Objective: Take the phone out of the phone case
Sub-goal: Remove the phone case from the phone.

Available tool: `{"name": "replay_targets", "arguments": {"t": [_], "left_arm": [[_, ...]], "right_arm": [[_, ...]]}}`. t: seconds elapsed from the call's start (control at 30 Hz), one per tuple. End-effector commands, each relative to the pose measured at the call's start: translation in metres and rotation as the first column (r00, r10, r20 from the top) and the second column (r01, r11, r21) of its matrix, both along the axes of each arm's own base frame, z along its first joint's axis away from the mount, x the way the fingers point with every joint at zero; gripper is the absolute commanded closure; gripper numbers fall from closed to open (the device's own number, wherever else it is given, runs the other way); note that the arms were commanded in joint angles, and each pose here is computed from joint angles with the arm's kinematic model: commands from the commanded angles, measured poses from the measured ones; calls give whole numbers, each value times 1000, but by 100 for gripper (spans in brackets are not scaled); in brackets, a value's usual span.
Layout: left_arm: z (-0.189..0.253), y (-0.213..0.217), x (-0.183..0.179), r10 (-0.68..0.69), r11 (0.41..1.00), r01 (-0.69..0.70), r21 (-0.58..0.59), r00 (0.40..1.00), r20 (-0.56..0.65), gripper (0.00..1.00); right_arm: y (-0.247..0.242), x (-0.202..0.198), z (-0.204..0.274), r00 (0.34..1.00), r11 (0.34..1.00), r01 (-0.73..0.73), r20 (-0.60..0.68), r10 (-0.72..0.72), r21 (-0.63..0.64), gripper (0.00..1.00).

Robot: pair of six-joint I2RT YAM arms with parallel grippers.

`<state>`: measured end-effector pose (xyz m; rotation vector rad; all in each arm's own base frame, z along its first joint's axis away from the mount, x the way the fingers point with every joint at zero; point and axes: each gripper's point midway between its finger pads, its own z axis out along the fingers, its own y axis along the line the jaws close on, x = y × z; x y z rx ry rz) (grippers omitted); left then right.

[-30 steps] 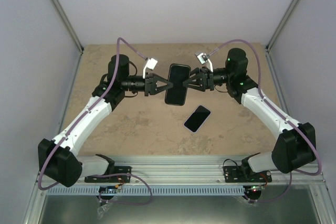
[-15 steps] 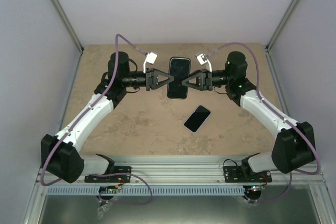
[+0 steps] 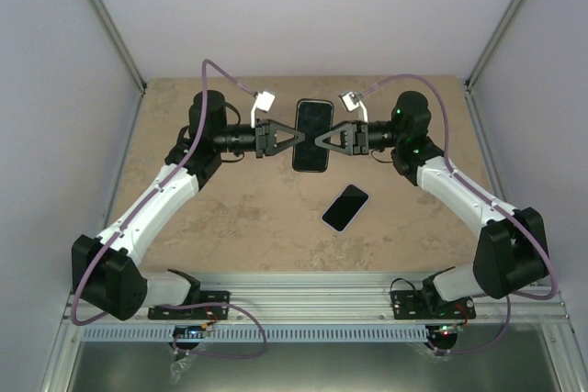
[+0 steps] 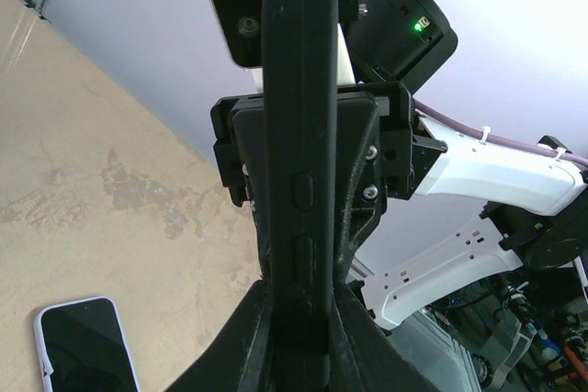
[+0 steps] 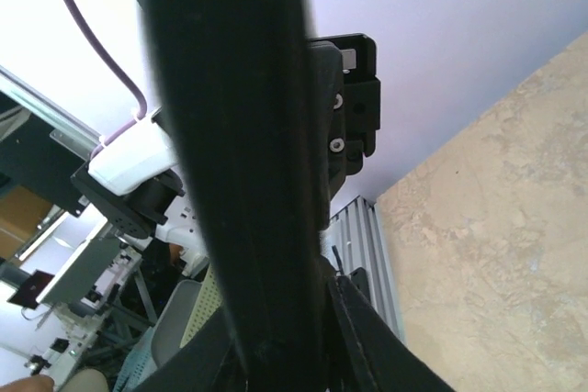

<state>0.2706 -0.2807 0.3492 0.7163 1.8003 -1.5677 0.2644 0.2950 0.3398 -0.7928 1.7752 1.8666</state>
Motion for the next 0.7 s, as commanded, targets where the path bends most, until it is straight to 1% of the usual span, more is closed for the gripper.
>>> {"name": "replay_targets", "arguments": {"t": [0.0,0.1,0.27,0.3,0.37,0.43,0.5,0.67], "left_arm": [[12,3,-2,11,1000,-10,-20,998,67,100],[12,4,-2,13,1000,-12,-17,998,69,100],[9,5,-4,12,1000,-12,3,997,73,100],[12,5,-5,3,1000,-4,6,996,93,94],[17,6,-11,-19,1000,16,22,991,129,66],[26,9,-20,-45,999,40,30,982,182,47],[29,14,-29,-62,998,54,42,974,220,36],[29,27,-47,-94,995,82,60,961,261,26]], "right_arm": [[2,1,9,1000,1000,-2,26,1,18,84],[3,2,9,1000,1000,0,22,0,18,94],[3,7,16,999,1000,-13,33,12,22,99],[4,8,18,999,1000,-19,38,19,23,99],[4,7,24,998,999,-34,57,32,30,100],[5,6,29,997,998,-50,68,48,35,99],[4,5,35,995,997,-63,86,60,40,99],[3,2,55,986,995,-82,154,71,63,99]]}}
